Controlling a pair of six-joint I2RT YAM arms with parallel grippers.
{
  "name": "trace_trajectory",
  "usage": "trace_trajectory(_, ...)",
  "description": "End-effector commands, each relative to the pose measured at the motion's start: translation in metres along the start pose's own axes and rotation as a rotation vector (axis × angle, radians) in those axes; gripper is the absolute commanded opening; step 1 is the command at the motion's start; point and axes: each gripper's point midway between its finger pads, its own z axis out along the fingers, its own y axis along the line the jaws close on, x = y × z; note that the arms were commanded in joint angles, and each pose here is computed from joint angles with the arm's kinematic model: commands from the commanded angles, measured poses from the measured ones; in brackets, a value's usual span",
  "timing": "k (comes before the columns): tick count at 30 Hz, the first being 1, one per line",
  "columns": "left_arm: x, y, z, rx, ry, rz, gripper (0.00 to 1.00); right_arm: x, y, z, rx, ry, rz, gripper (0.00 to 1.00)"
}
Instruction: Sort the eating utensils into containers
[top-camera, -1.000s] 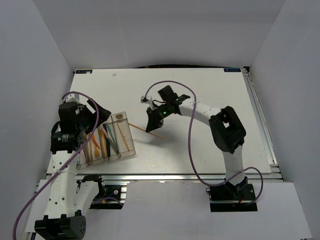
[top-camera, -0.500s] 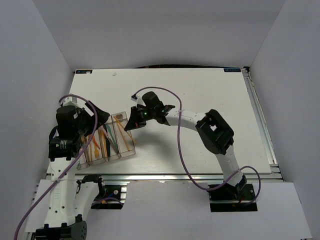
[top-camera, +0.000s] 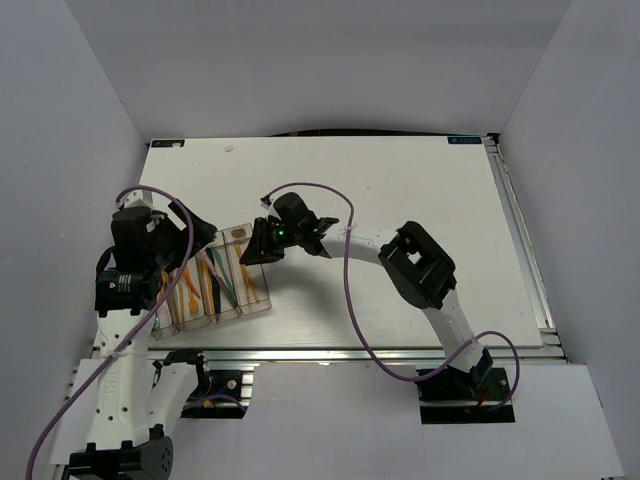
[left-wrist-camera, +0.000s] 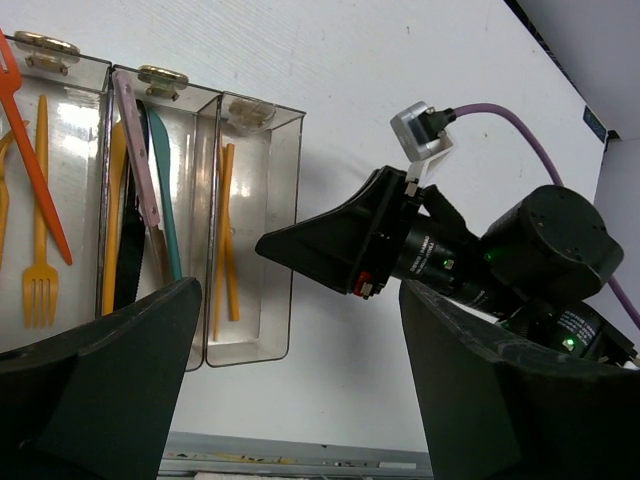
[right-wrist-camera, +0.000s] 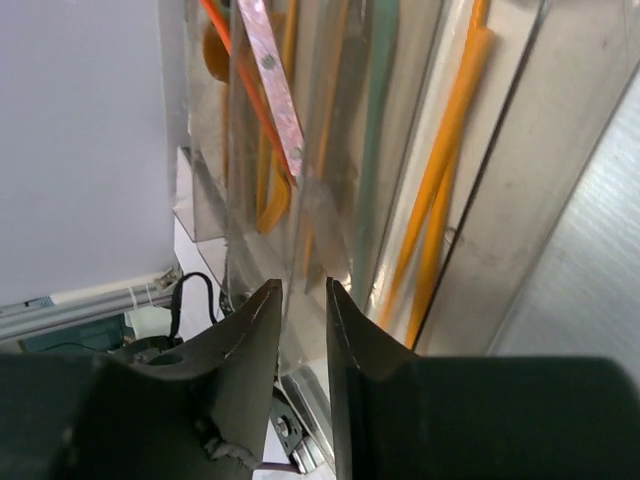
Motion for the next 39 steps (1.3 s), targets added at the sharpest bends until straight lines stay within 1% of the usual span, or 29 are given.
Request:
trace_trajectory(1, -0.015, -0.006, -0.006, -0.001, -0.041, 0.020, 0.91, -0.024, 0.027, -0.004, -0.066, -0.066, -0.046, 0.32)
trace_trajectory(4, -0.017, -0.006, -0.003, -0.007, -0.036, 0.023, 0.91, -0.025, 0.030, -0.006, -0.080, -0.062, -0.065, 0.35)
trace_trajectory(6, -0.020, -0.007, -0.002, -0.007, -0.036, 0.024, 0.91, -0.029, 0.036, -0.011, -0.100, -0.065, -0.081, 0.35)
trace_trajectory(7, -0.021, -0.008, -0.002, -0.004, -0.039, 0.027, 0.92, -0.034, 0.042, -0.015, -0.119, -0.075, -0.101, 0.35)
trace_trajectory(9, -0.024, -0.011, -0.003, 0.005, -0.046, 0.033, 0.91, -0.042, 0.062, -0.028, -0.175, -0.080, -0.200, 0.37)
trace_trajectory(10, -0.025, -0.012, -0.003, 0.009, -0.050, 0.032, 0.92, -0.052, 0.078, -0.041, -0.227, -0.092, -0.325, 0.56)
trace_trajectory(11, -0.025, -0.013, -0.003, 0.016, -0.049, 0.036, 0.92, -0.057, 0.084, -0.048, -0.239, -0.097, -0.402, 0.89)
trace_trajectory(13, -0.027, -0.021, -0.004, 0.060, -0.062, 0.046, 0.92, -0.075, 0.087, -0.069, -0.235, -0.124, -0.558, 0.89)
trace_trajectory(14, -0.027, -0.024, -0.004, 0.079, -0.063, 0.049, 0.93, -0.083, 0.089, -0.085, -0.204, -0.135, -0.692, 0.89)
trace_trajectory(15, -0.028, -0.029, -0.003, 0.112, -0.075, 0.063, 0.94, -0.090, 0.086, -0.096, -0.189, -0.149, -0.747, 0.89)
trace_trajectory(16, -0.026, -0.036, -0.006, 0.162, -0.070, 0.071, 0.95, -0.107, 0.075, -0.115, -0.166, -0.179, -0.795, 0.89)
trace_trajectory(17, -0.026, -0.041, -0.007, 0.190, -0.075, 0.080, 0.95, -0.108, 0.067, -0.134, -0.122, -0.164, -0.817, 0.89)
trace_trajectory(18, -0.027, -0.047, -0.006, 0.228, -0.089, 0.089, 0.98, -0.117, 0.060, -0.147, -0.086, -0.179, -0.913, 0.89)
trace_trajectory(19, -0.026, -0.054, -0.008, 0.273, -0.083, 0.100, 0.98, -0.137, 0.050, -0.176, -0.045, -0.219, -0.949, 0.89)
trace_trajectory(21, -0.030, -0.064, -0.011, 0.331, -0.106, 0.115, 0.98, -0.150, 0.031, -0.205, 0.031, -0.220, -1.004, 0.89)
trace_trajectory(22, -0.029, -0.067, -0.011, 0.351, -0.105, 0.125, 0.98, -0.169, 0.021, -0.236, 0.092, -0.267, -1.009, 0.89)
trace_trajectory(24, -0.031, -0.076, -0.011, 0.399, -0.104, 0.138, 0.98, -0.181, 0.006, -0.266, 0.158, -0.305, -1.001, 0.89)
trace_trajectory(25, -0.032, -0.079, -0.012, 0.416, -0.106, 0.148, 0.98, -0.195, -0.002, -0.296, 0.223, -0.360, -0.993, 0.89)
trace_trajectory(27, -0.034, -0.087, -0.012, 0.452, -0.104, 0.161, 0.98, -0.199, -0.008, -0.320, 0.252, -0.390, -0.984, 0.89)
trace_trajectory(28, -0.035, -0.089, -0.012, 0.463, -0.102, 0.169, 0.98, -0.196, -0.011, -0.339, 0.238, -0.392, -0.989, 0.89)
trace_trajectory(30, -0.037, -0.094, -0.013, 0.485, -0.104, 0.178, 0.98, -0.192, -0.014, -0.355, 0.235, -0.400, -0.970, 0.89)
trace_trajectory(31, -0.037, -0.095, -0.013, 0.491, -0.104, 0.180, 0.98, -0.188, -0.026, -0.363, 0.242, -0.396, -0.935, 0.89)
trace_trajectory(33, -0.037, -0.096, -0.012, 0.501, -0.106, 0.184, 0.98, -0.181, -0.024, -0.373, 0.246, -0.407, -0.924, 0.89)
trace_trajectory(36, -0.035, -0.097, -0.015, 0.513, -0.108, 0.181, 0.98, -0.169, -0.035, -0.384, 0.320, -0.419, -0.892, 0.89)
trace_trajectory(37, -0.034, -0.097, -0.016, 0.515, -0.112, 0.183, 0.98, -0.167, -0.032, -0.393, 0.365, -0.444, -0.901, 0.90)
trace_trajectory(39, -0.033, -0.096, -0.018, 0.517, -0.116, 0.184, 0.98, -0.158, -0.042, -0.396, 0.408, -0.452, -0.899, 0.89)
